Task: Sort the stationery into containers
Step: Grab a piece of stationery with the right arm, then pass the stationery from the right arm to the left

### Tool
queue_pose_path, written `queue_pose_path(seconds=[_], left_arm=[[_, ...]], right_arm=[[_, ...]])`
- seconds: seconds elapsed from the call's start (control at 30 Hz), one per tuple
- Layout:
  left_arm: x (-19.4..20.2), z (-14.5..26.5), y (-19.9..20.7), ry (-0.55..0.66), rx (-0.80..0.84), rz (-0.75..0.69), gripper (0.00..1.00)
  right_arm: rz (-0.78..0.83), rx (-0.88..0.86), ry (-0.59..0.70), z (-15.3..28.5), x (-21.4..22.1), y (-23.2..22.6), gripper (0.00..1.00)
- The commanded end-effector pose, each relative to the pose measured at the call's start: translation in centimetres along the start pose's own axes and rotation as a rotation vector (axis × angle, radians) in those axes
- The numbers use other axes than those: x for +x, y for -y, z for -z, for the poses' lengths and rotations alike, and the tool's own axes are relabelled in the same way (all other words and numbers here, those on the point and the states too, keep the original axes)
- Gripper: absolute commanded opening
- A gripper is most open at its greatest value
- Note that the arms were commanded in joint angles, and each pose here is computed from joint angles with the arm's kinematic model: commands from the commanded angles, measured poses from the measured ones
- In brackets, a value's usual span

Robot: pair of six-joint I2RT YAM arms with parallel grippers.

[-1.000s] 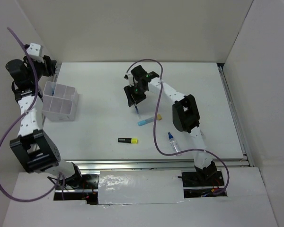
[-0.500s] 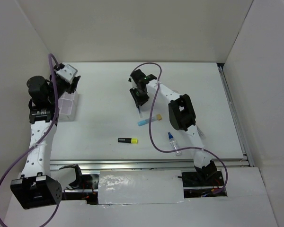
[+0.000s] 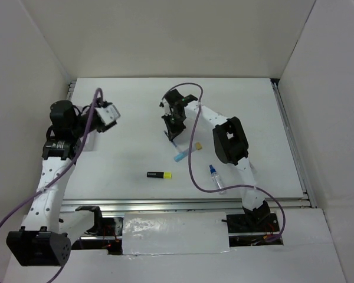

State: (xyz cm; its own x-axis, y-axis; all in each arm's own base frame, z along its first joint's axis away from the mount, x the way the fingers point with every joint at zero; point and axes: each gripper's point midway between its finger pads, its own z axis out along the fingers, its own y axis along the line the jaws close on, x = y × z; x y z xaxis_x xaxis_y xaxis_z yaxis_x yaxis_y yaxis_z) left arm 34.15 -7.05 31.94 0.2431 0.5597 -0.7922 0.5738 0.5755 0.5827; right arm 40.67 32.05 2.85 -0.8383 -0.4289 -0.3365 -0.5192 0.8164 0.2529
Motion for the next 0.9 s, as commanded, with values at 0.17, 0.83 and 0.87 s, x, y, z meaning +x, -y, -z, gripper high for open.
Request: queue_pose_path(seconds=[0.17, 0.83, 0.87], left_arm=[[-2.7, -2.5, 14.4, 0.136, 0.443, -0.547, 0.61], [-3.1, -7.4, 23.4, 0.261, 0.681, -0.777, 0.61], [-2.9, -7.5, 23.7, 0.256, 0.696, -0.774, 0.60]], right_arm=[[-0.256, -0.519, 0.142, 13.8, -2.7, -9.6, 0.00], [-0.601, -0.606, 0.017, 14.0, 0.8, -11.1, 0.00], [-0.602, -0.606, 0.018, 14.0, 0.7, -11.1, 0.00]])
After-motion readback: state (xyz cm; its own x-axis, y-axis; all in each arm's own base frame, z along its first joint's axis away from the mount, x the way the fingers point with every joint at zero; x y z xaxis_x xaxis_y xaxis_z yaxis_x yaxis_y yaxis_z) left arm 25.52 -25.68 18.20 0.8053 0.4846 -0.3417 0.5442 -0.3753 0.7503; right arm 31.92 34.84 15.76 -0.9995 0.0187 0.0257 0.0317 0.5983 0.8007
